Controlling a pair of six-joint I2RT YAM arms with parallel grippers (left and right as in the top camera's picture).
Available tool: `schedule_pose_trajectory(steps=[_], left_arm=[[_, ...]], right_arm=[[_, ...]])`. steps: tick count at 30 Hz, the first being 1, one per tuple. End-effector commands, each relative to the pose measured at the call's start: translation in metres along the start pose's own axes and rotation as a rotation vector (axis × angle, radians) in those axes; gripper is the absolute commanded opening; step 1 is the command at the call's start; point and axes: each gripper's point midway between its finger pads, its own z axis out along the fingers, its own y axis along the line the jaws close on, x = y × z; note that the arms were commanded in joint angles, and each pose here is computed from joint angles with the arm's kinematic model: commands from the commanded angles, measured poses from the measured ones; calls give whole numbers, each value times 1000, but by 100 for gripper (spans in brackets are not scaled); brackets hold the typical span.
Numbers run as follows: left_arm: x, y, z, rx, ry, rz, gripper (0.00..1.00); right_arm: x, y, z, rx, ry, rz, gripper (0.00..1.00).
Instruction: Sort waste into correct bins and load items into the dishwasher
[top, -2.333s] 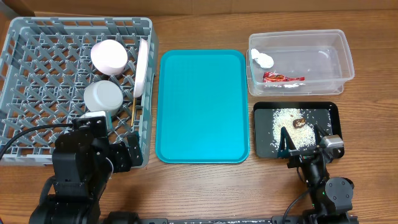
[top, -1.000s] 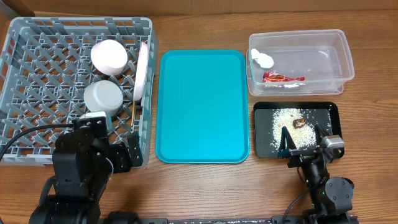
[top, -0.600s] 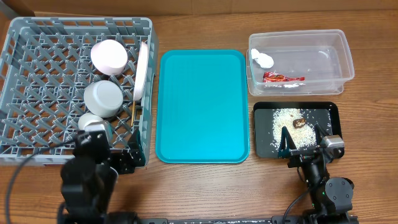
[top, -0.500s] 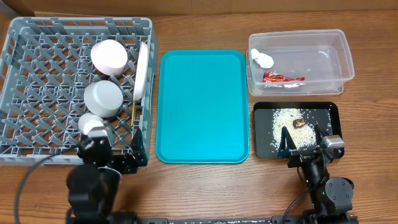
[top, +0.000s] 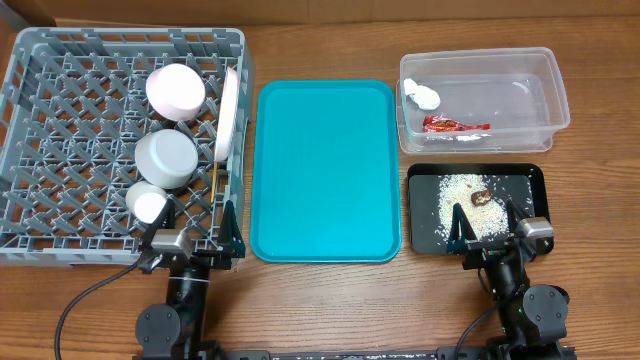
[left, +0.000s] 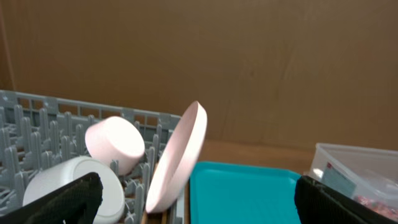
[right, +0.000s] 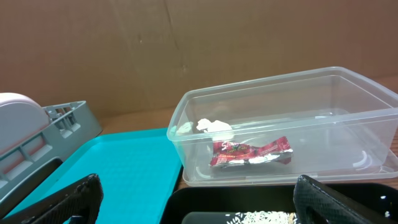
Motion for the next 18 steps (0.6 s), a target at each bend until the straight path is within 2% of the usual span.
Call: schedule_pose_trajectory(steps=[1,9,15,18], left_arm=[[-1,9,0,-38,-55,2,100],[12,16,0,-71,-16,-2,100],[63,26,-5,-116,191,-14,100],[61,27,-5,-116,182,-14,100]], right_arm=[[1,-2,0,10,-8,-1,100],[1,-2,0,10,-8,0,100],[1,-2,0,10,-8,-1,100],[1,-2,0,10,-8,-1,100]])
